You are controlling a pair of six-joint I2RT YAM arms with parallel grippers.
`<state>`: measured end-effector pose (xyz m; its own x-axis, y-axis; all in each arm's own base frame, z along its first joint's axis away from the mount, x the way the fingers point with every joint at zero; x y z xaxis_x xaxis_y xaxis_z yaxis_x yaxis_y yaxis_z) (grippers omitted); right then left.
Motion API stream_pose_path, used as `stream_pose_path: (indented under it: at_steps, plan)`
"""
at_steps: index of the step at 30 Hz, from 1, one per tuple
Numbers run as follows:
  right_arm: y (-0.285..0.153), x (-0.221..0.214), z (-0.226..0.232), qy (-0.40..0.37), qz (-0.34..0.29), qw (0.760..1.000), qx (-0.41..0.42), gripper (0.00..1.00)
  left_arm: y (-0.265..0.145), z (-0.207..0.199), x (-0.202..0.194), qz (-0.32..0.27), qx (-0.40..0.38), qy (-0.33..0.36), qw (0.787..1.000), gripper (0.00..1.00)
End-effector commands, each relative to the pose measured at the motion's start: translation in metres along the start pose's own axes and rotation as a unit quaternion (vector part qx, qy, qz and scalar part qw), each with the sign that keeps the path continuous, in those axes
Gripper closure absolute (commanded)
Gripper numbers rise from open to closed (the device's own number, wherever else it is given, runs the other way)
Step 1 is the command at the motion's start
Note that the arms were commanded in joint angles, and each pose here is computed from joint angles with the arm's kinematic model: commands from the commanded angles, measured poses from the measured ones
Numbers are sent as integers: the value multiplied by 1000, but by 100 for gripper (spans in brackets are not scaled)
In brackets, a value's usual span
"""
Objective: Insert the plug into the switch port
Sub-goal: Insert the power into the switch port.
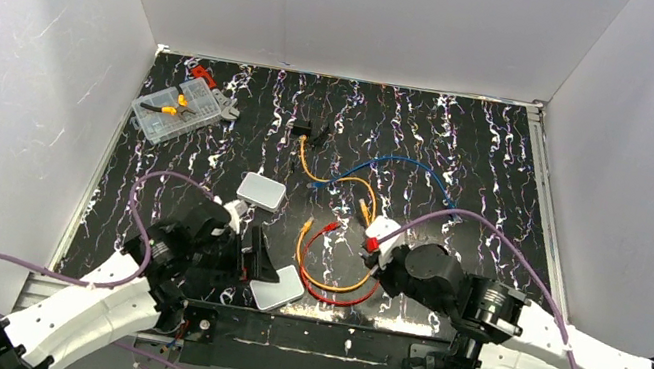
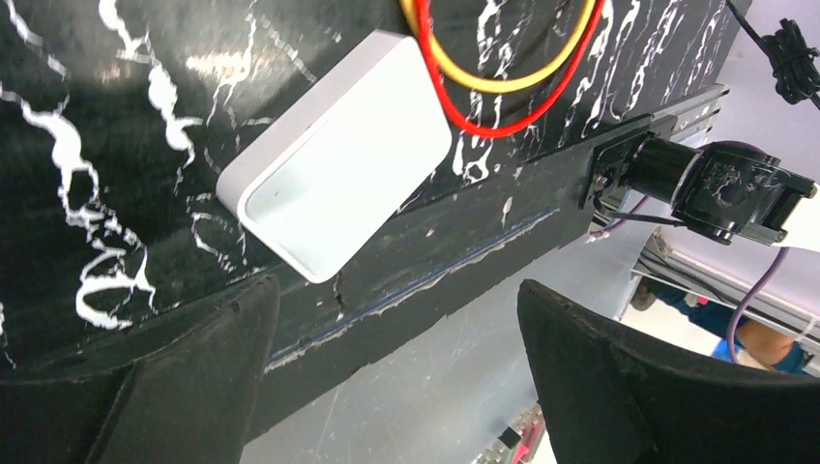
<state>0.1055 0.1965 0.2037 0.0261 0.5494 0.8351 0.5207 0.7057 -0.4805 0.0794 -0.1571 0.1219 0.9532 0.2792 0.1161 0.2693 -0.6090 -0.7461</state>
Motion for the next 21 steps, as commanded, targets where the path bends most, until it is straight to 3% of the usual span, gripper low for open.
stream_pose_path:
  at_steps: [1,7,21]
  plan:
    - [13,27,19,20,-45,997,61,99,0,17,-21,37,16,-60,997,7]
    - [47,22,41,62,-34,993,90,99,11,36,-33,60,34,-91,993,7]
    - [98,-8,83,99,51,981,161,99,36,29,-23,65,19,-97,993,6]
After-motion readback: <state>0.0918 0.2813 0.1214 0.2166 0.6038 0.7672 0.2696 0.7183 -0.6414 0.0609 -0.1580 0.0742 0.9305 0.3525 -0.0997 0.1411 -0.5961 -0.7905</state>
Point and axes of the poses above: each gripper's point midway between its finger pads, its own y axis out along the fingers, its own z axis along the line the jaws close on, x = y × z, the point moved 4 cm from there along -y, back along the fingers, and after that the axes turned 7 degrees about -y, right-handed, at the moved point
